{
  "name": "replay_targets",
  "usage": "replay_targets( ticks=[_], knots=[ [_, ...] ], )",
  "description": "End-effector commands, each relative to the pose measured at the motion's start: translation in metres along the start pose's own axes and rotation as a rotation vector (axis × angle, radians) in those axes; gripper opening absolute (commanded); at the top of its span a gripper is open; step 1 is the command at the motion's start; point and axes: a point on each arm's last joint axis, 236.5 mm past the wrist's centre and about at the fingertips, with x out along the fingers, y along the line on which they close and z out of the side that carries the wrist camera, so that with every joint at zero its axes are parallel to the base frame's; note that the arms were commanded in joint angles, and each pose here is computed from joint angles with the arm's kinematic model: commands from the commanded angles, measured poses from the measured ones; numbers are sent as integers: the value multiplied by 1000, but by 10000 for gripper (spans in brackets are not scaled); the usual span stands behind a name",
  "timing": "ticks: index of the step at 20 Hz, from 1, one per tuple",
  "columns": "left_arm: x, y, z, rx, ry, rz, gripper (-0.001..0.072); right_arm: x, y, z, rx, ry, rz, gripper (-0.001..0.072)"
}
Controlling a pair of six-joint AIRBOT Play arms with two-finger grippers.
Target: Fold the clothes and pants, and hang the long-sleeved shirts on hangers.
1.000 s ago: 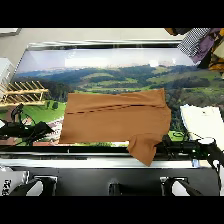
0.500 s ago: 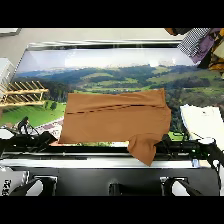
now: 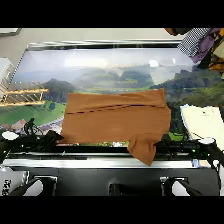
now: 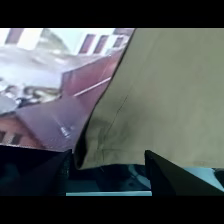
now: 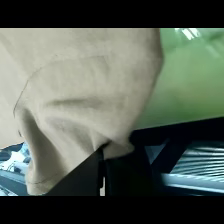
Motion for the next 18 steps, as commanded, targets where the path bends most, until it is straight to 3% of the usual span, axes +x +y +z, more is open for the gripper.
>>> replay_targets(
  ticks=[1, 2, 4, 16, 17, 18],
  knots=[
    [2, 2, 5, 4, -18, 4, 439, 0, 3, 0, 3, 0, 11, 26],
    [2, 1, 5, 2, -19, 0, 340, 0, 3, 0, 3, 0, 11, 26],
    [2, -3, 6, -9, -23, -17, 247, 0, 4, 1, 5, -2, 15, 26],
    [8, -12, -12, 55, 45, -15, 249, -12, 18, 6, -35, -68, 35, 25],
    [8, -12, -12, 55, 45, -15, 226, -13, 19, 6, -39, -75, 36, 25],
    [8, -12, -12, 55, 45, -15, 55, -14, 20, 6, -40, -79, 37, 25]
  ],
)
